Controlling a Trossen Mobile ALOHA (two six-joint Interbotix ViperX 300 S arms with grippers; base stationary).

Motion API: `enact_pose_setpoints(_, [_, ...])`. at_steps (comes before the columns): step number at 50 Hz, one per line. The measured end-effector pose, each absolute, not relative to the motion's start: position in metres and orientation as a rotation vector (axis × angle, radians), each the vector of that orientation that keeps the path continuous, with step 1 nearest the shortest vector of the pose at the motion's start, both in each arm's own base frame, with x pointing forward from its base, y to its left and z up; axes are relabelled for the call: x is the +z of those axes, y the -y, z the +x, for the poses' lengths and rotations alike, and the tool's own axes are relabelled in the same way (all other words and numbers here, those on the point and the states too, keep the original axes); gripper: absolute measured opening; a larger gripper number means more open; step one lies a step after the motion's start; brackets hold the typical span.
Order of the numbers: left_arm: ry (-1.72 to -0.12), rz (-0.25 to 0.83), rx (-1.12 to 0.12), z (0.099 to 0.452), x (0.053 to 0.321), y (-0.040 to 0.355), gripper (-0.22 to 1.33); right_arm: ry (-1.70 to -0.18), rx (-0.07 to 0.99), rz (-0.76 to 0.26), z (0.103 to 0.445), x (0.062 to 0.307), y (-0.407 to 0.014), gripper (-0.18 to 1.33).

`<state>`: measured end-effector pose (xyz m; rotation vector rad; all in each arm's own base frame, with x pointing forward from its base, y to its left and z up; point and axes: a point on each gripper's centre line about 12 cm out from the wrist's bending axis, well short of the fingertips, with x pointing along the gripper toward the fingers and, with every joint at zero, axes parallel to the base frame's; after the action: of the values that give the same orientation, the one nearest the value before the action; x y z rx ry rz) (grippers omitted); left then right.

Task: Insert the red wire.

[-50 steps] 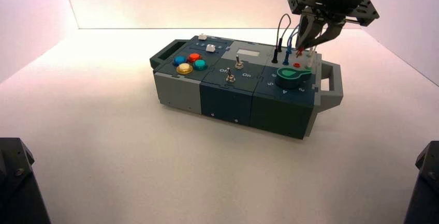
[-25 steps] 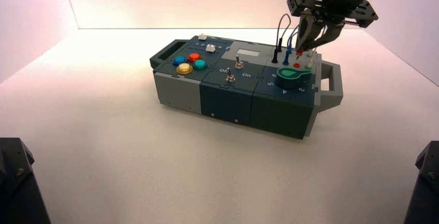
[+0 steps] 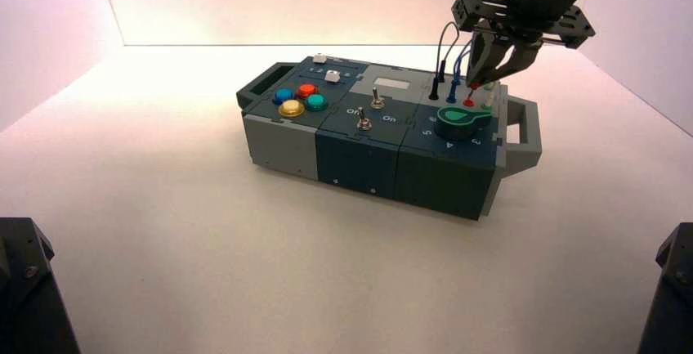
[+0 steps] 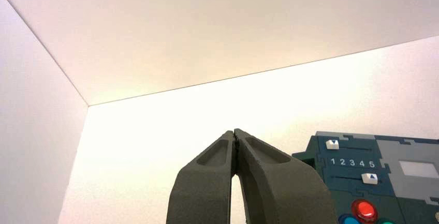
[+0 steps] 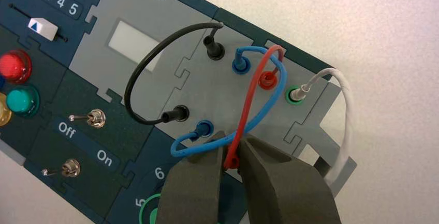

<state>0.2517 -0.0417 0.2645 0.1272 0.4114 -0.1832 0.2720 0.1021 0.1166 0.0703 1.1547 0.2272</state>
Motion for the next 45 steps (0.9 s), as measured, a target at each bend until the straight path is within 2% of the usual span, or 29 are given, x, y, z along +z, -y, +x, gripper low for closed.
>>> enact_pose_setpoints(45, [-0.412,0.127,-0.182,0.2518,0.2645,0.0413,-0.16,-1.179,0.221,0.066,0.2729,0.1075,-0.1022,0.09])
